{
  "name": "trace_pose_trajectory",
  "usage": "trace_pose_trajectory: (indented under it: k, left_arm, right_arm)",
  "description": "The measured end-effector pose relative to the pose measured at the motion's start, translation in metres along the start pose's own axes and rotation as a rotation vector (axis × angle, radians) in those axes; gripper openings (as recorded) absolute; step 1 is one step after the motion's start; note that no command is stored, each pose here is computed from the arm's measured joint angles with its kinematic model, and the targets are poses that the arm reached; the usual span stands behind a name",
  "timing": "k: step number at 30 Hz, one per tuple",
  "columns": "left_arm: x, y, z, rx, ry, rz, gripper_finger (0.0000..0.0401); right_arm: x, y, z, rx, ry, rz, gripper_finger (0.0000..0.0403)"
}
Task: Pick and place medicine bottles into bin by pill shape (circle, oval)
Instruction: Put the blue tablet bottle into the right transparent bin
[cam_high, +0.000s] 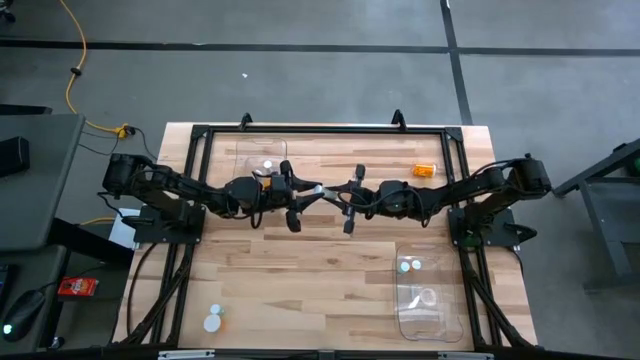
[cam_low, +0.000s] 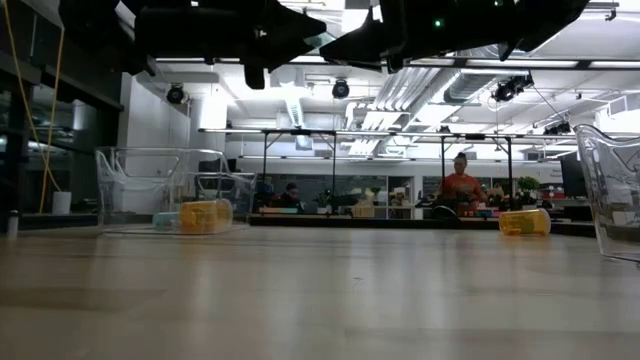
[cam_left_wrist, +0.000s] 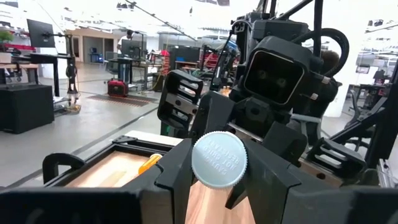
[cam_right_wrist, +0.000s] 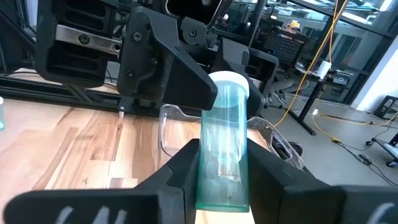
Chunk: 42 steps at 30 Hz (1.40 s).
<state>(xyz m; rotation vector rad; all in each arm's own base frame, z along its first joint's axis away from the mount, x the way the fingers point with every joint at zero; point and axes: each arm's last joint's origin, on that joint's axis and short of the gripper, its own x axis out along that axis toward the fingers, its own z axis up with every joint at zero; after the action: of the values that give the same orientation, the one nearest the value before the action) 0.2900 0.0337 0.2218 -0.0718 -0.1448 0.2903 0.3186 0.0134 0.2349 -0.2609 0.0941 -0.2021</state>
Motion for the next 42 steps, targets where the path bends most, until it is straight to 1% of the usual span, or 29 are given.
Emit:
trace_pose_trajectory:
  k: [8, 11, 15, 21, 24, 27, 30, 35, 39, 42]
  left_arm:
    - [0.000, 0.000, 0.000, 0.018, 0.006, -0.001, 0.0113]
    - [0.000, 0.000, -0.002, 0.041, 0.028, -0.007, 0.0122]
    - [-0.001, 0.000, -0.007, 0.060, 0.091, -0.012, 0.0156]
    - [-0.008, 0.001, 0.002, 0.068, 0.127, -0.002, 0.0218]
    - [-0.015, 0.002, 0.010, 0.075, 0.161, 0.002, 0.0237]
    - [-0.025, 0.004, 0.019, 0.080, 0.180, 0.006, 0.0244]
    - [-0.040, 0.008, 0.023, 0.104, 0.159, 0.021, 0.0245]
    - [-0.066, 0.018, 0.020, 0.119, 0.028, 0.044, 0.0245]
    - [-0.077, 0.025, 0.013, 0.121, 0.011, 0.038, 0.0246]
    - [-0.077, 0.027, 0.013, 0.116, 0.010, 0.000, 0.0246]
  right_arm:
    - [0.000, 0.000, 0.000, -0.002, 0.001, 0.001, 0.0089]
    - [0.000, 0.000, -0.001, -0.011, 0.013, -0.003, 0.0088]
    - [-0.003, -0.002, 0.000, -0.029, 0.036, -0.045, 0.0088]
    - [-0.013, -0.008, 0.008, -0.042, 0.071, -0.051, 0.0088]
    - [-0.026, -0.012, 0.008, -0.044, 0.090, -0.046, 0.0088]
    - [-0.045, -0.018, 0.002, -0.037, 0.076, -0.094, 0.0088]
    - [-0.069, -0.024, -0.001, -0.004, 0.000, -0.121, 0.0088]
    - [-0.095, -0.030, -0.004, 0.048, -0.100, -0.124, 0.0088]
    - [-0.100, -0.031, -0.003, 0.071, -0.114, -0.120, 0.0088]
    - [-0.099, -0.030, -0.004, 0.068, -0.112, -0.105, 0.0088]
